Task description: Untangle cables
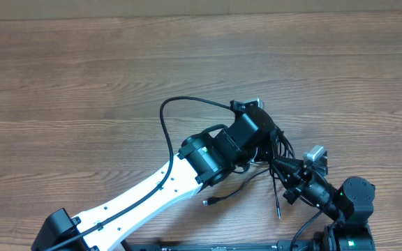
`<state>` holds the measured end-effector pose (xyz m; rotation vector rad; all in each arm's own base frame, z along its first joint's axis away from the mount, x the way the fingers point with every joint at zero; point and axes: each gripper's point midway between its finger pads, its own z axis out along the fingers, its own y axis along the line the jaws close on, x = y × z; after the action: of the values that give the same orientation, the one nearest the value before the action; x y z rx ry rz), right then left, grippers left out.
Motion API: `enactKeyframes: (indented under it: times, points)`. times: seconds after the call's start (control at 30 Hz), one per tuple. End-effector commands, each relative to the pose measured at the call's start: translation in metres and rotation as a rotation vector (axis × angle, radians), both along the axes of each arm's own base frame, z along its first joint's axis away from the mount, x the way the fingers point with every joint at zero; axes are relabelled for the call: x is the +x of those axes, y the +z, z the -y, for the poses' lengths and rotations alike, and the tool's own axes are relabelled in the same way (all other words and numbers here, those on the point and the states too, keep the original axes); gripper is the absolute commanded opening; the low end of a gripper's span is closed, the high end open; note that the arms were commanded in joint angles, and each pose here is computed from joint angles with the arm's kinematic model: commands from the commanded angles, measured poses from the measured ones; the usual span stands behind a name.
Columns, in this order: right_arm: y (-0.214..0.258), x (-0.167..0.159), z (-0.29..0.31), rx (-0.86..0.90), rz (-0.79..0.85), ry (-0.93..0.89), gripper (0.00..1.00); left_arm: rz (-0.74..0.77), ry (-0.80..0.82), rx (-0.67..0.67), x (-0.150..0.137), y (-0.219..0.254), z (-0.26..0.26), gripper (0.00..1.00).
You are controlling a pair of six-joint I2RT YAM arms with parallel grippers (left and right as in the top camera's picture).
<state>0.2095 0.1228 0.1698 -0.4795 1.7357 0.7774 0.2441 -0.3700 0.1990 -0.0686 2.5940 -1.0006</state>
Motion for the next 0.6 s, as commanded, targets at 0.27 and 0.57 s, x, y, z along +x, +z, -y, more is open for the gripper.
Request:
enactKeyframes:
  times: [0.27,0.57]
  points:
    - [0.0026,0.0009,0.0007,-0.003,0.021,-0.003,0.12,0.018,-0.034,-0.027,-0.0107,0.0164,0.0046,0.05]
    - [0.0025,0.0009,0.0007,-0.003,0.020,-0.004,0.36,0.019,-0.032,-0.028,-0.0101,0.0166,0.0045,0.04]
